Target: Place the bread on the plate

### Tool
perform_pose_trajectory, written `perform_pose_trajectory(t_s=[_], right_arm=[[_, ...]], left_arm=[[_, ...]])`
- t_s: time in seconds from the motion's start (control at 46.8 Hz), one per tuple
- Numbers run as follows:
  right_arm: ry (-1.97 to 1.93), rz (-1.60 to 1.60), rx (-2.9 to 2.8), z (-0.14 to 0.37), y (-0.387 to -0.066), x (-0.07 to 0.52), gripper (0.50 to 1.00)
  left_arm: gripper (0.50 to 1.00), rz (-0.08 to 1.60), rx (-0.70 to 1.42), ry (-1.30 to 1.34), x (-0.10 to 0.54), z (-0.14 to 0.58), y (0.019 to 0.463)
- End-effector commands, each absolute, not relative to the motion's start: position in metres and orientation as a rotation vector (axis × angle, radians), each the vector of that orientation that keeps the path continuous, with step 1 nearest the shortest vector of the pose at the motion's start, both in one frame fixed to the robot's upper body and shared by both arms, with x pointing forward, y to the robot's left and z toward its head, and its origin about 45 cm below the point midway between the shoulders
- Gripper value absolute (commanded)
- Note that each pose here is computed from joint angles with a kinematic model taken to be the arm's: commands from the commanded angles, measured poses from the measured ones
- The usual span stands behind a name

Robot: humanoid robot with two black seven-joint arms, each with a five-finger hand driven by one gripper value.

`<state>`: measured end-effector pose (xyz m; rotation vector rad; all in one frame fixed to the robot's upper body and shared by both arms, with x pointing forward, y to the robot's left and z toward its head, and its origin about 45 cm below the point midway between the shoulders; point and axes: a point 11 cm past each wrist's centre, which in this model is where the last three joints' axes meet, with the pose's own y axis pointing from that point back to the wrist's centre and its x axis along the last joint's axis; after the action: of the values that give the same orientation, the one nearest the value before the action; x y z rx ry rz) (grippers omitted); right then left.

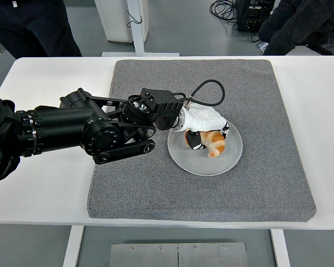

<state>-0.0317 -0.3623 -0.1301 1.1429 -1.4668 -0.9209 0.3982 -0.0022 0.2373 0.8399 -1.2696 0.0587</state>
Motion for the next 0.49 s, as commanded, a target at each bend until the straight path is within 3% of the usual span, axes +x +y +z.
perform_pose_trajectory(t_s=[0.0,0.449,0.47], right_arm=[[-1.467,-0.921,1.143,-0.1302,-0.3621,-0.0317,1.0],[-1.467,-0.92,1.142,-0.1301,-0.3623,-0.0317,1.0],[-1.468,-0.922,1.142,-0.1301,-0.3622,-0.0317,1.0]], left_arm=[[0.5,0.055,0.843,-1.278,0.3981,0.2362,-0.0016],[0.5,0.049,0.822,-1.254,0.3958,0.2369,-0.0036],[0.606,0.049,0.822,-1.251,0.3956,0.2365,-0.0036]])
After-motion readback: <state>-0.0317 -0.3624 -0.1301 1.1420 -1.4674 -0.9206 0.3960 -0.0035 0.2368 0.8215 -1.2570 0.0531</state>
